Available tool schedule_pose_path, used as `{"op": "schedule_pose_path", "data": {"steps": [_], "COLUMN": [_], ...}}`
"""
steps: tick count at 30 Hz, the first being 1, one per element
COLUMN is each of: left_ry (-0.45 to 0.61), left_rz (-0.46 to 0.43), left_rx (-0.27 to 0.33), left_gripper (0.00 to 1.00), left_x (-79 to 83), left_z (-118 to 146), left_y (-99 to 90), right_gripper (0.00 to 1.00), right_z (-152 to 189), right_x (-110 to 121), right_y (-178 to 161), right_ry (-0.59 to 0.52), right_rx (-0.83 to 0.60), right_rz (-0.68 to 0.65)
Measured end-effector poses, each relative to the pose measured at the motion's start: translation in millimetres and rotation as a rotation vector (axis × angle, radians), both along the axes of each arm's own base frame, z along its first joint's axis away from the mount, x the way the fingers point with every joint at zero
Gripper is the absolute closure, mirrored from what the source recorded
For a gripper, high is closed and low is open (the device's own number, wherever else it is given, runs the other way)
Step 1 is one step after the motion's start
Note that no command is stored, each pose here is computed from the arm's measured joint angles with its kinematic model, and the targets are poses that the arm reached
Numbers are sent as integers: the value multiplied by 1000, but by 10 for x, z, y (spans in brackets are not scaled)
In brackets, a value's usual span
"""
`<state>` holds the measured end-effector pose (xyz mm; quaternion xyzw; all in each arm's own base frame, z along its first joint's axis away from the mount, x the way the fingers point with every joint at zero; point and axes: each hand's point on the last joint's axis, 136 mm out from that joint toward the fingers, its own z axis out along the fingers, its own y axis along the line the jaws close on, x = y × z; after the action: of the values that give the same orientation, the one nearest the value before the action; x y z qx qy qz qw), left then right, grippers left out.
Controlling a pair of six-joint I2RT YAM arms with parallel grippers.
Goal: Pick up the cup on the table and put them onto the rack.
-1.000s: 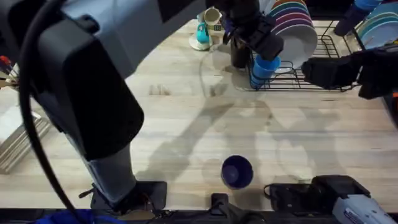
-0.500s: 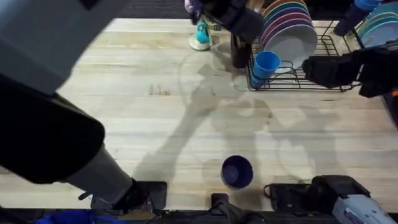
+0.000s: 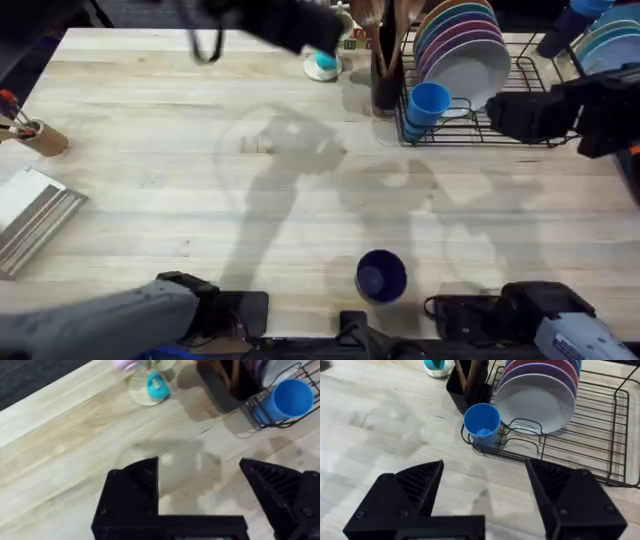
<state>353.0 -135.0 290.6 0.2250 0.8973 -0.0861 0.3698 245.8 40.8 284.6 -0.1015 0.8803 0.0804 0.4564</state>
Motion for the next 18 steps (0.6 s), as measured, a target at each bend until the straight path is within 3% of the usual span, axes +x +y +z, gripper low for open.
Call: {"op": "schedule_pose_path", "data": {"steps": [3,4,10,18], "left_ry": [-20,-33,-4,37], "left_rz": [53,110,212,340], "left_rx": [3,11,14,-4], "left_gripper": [14,12,12,12], "left_x": [-191,-362,-676,-788], "left_z": [-19,-20,-48,-86], "left_y": [249,479,829,1117], "right_gripper": [9,9,9,9], "right_z": [0,0,7,-10], "right_x": [0,0,-10,-85], "right_y": [1,1,50,215], "right_ry": [0,0,0,22], "right_rx": [1,1,17,65], "right_rz": [0,0,24,106]}}
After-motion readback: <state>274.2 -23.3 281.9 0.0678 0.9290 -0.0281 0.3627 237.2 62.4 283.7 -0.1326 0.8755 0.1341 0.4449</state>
